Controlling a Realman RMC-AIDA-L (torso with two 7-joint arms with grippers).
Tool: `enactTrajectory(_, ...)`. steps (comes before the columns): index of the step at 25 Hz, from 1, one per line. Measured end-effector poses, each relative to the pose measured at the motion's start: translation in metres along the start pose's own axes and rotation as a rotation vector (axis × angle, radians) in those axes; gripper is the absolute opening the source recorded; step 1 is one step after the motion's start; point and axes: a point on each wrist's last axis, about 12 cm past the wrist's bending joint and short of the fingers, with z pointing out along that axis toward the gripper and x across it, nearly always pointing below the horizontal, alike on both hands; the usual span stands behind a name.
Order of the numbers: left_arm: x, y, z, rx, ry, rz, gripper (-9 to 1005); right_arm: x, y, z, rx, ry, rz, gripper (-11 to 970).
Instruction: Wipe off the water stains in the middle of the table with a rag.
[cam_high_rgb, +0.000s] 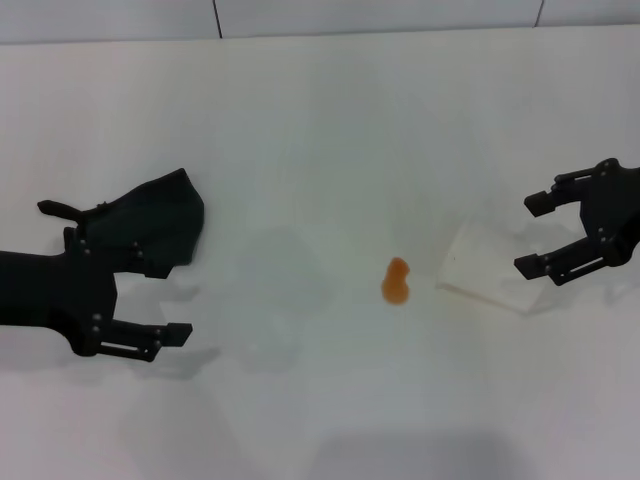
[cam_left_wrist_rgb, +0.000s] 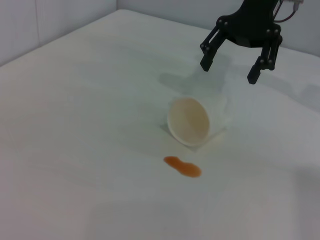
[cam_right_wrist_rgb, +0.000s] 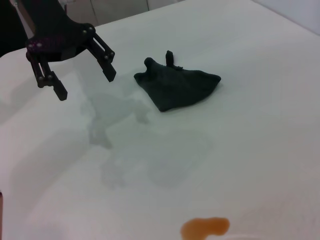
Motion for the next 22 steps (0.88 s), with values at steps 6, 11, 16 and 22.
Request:
enactTrajectory(6,0.003,-0.003,0.000,0.009,-0.002,0.016,848,-0.007,0.001,-0.001,-0.007,0.034,-0.001,868)
enactTrajectory(11,0.005,-0.007,0.005,0.021,-0.012,0.036,846,-0.011,0.005,-0.002,0.007,0.093,-0.025,866)
enactTrajectory(16,0.005,-0.011,0.013,0.056,0.006,0.045,844,-0.015,0.005,0.000,-0.008,0.172,-0.005,864)
enactTrajectory(22,0.008,-0.015,0.020,0.080,0.012,0.057,842,-0.032,0.007,0.008,-0.006,0.320,-0.006,861)
